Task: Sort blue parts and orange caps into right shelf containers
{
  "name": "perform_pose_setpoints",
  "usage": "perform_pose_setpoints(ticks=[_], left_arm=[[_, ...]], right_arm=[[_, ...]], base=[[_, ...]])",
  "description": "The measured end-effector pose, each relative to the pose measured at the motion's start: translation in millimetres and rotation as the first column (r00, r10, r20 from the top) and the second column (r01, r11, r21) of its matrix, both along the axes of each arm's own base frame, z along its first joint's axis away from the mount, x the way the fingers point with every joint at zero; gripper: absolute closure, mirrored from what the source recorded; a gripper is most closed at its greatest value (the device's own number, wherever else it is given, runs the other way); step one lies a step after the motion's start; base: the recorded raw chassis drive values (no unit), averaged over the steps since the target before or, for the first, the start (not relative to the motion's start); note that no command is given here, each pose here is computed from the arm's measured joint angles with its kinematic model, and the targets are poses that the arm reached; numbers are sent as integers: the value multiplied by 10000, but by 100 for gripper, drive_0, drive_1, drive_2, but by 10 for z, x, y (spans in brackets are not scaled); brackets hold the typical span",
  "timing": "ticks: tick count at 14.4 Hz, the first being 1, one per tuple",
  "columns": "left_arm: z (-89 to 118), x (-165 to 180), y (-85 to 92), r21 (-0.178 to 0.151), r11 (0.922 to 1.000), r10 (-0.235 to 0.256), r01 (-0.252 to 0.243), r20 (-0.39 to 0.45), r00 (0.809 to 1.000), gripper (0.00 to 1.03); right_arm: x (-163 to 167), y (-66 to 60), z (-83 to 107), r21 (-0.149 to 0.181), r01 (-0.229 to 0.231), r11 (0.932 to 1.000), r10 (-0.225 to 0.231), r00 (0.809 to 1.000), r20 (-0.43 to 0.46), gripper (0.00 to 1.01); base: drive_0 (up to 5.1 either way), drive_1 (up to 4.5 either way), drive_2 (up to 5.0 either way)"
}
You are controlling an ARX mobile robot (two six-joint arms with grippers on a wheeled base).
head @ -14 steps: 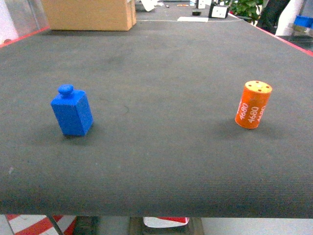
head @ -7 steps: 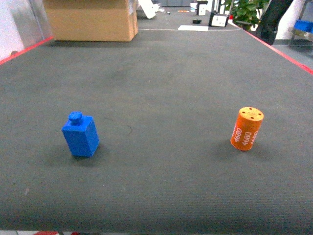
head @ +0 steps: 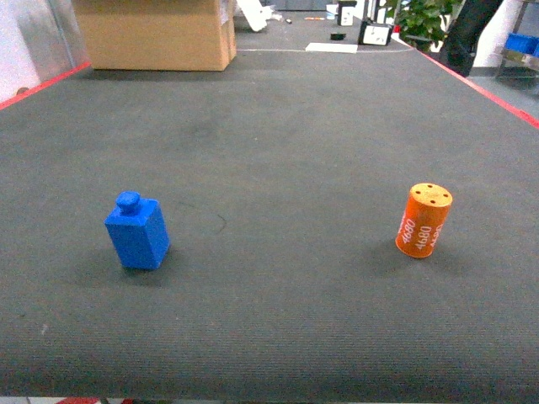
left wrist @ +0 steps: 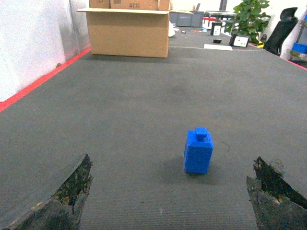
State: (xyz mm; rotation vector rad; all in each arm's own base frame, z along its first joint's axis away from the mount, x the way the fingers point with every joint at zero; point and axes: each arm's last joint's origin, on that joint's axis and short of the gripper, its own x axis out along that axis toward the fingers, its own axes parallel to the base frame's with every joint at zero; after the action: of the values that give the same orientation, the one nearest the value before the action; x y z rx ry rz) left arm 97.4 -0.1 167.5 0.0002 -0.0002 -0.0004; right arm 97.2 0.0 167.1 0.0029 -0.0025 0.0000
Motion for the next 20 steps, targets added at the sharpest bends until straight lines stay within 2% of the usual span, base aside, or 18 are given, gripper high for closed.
perform_pose_setpoints(ticks=[19, 20], left_arm=[[0, 0, 0, 0, 10000, 0, 0, 0, 10000, 5], [-7, 1, 0, 44, 9999, 114, -114, -99, 9999, 5]], right_arm=[[0, 0, 0, 0, 0, 10000, 0, 10000, 0, 3], [0, 0, 0, 0, 0, 10000, 0, 10000, 0, 3]], base=[[0, 0, 0], [0, 0, 0]])
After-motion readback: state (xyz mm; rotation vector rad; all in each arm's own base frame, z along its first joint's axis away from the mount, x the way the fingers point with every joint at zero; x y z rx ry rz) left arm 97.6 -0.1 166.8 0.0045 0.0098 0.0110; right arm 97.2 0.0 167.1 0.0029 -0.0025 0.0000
